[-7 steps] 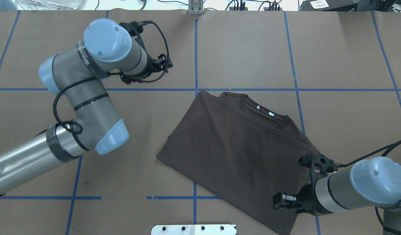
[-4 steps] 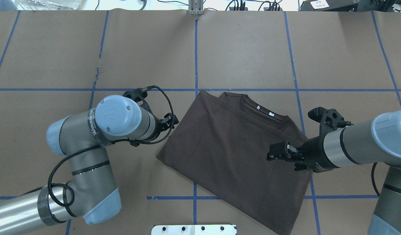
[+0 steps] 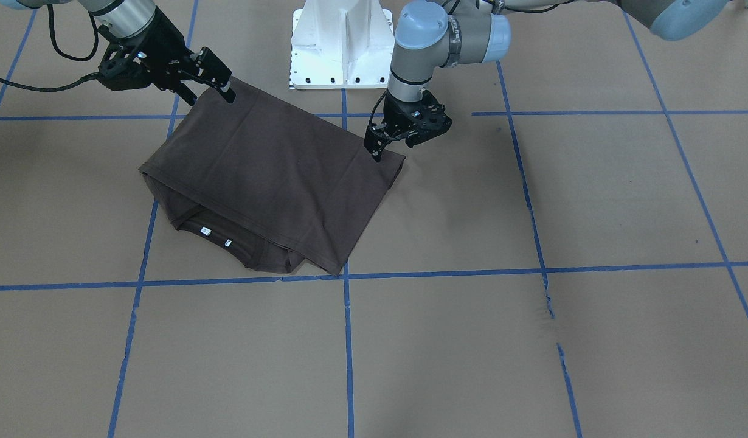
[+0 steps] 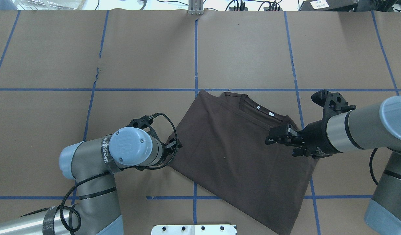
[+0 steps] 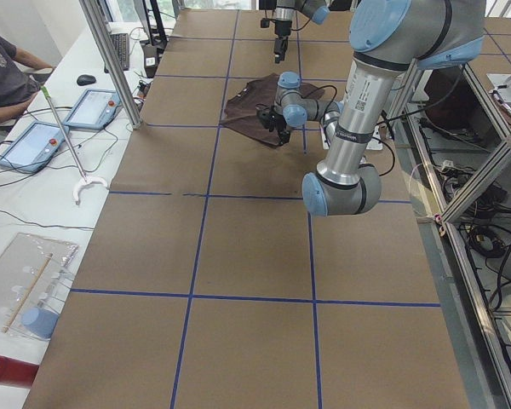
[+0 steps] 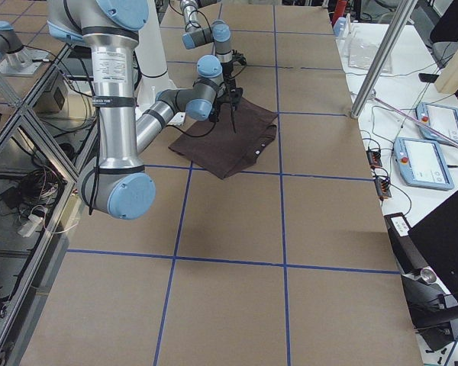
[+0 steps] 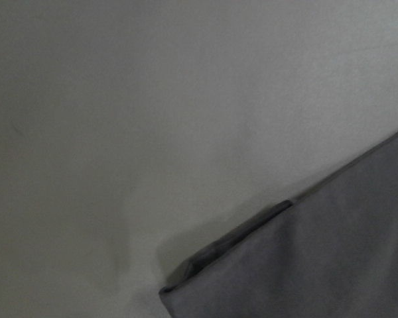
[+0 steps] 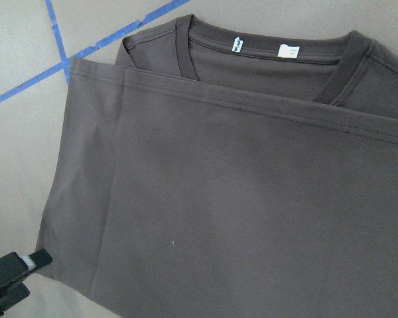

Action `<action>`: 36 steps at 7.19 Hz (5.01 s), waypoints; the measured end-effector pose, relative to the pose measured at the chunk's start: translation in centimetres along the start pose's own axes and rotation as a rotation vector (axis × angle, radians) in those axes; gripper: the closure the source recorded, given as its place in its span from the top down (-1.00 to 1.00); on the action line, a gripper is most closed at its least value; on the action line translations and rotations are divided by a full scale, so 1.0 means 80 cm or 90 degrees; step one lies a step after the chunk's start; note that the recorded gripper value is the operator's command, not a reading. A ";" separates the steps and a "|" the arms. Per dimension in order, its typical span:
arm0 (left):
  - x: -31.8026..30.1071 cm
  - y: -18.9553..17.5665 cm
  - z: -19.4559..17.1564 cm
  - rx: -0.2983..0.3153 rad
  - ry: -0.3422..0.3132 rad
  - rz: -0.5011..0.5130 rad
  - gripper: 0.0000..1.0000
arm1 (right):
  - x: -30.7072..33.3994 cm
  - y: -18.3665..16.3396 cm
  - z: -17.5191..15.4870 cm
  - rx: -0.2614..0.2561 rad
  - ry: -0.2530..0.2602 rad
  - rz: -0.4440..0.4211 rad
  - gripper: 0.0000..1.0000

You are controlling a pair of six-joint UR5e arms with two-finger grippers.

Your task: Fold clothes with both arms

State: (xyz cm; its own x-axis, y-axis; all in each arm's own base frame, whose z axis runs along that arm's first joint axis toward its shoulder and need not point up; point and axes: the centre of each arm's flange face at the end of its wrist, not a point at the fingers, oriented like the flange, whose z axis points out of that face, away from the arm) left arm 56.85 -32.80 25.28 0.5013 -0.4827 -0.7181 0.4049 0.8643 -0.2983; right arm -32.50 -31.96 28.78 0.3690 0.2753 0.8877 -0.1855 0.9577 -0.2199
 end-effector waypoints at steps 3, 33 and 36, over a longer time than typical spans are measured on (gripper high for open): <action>-0.003 -0.005 0.018 0.021 -0.011 -0.001 -0.05 | -0.002 -0.002 -0.002 0.000 -0.002 0.000 1.00; -0.077 -0.070 -0.019 0.014 0.078 -0.091 0.84 | -0.006 -0.059 0.052 0.022 0.034 0.031 1.00; -0.099 -0.028 0.007 0.013 0.050 -0.110 0.76 | -0.006 -0.060 0.052 0.023 0.034 0.031 1.00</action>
State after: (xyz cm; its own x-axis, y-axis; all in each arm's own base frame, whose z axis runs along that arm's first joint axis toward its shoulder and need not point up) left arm 52.40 -30.97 31.97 0.3618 -0.6105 -0.7046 0.4954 0.7661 -0.4095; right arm -35.59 -37.05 31.09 0.4064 0.3265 0.8534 -0.2371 0.9397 -0.2466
